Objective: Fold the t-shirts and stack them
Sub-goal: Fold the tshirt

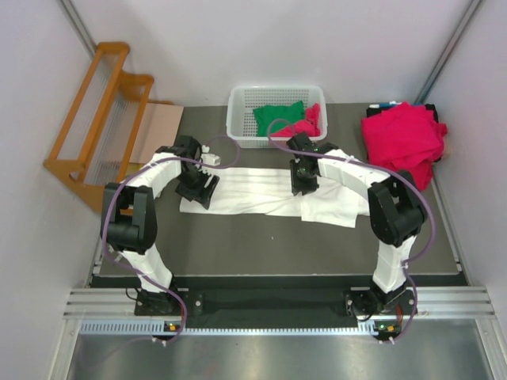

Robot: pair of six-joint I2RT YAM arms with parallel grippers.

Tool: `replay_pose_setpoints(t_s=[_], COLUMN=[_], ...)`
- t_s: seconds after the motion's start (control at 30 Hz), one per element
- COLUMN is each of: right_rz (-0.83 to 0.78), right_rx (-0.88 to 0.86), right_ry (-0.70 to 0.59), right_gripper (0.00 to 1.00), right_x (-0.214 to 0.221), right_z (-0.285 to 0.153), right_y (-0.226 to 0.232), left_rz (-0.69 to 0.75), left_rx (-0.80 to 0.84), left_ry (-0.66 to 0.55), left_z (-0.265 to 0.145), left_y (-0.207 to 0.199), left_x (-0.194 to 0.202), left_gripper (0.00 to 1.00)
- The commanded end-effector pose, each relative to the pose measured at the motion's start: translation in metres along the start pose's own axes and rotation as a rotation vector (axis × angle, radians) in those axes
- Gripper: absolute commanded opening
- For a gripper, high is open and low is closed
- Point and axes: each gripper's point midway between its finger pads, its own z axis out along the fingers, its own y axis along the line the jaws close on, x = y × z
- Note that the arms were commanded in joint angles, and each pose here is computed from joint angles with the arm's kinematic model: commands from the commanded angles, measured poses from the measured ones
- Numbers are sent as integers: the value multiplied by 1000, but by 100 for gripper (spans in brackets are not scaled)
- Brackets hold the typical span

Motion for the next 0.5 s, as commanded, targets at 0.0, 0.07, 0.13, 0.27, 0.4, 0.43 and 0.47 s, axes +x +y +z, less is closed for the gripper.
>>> replay_pose_setpoints(t_s=[0.0, 0.07, 0.13, 0.27, 0.4, 0.43, 0.47], right_rz=[-20, -21, -20, -17, -17, -18, -16], right_rx=[-8, -10, -11, -9, -14, -11, -10], right_ry=[-27, -22, -25, -22, -23, -21, -21], right_gripper=[31, 31, 31, 27, 15, 10, 7], right_x=[-9, -8, -9, -9, -10, -9, -9], right_z=[6, 7, 8, 9, 9, 10, 10], right_y=[9, 10, 10, 8, 8, 7, 6], left_rz=[13, 11, 14, 14, 13, 13, 15], left_rx=[-5, -2, -4, -8, -11, -14, -16], left_ry=[-42, -38, -44, -44, -40, -39, -38], left_z=[-5, -5, -6, -6, -6, -6, -7], left_y=[3, 2, 3, 4, 5, 5, 5], left_x=[-8, -7, -9, -9, -9, -8, -8], left_gripper=[73, 73, 73, 73, 73, 73, 73])
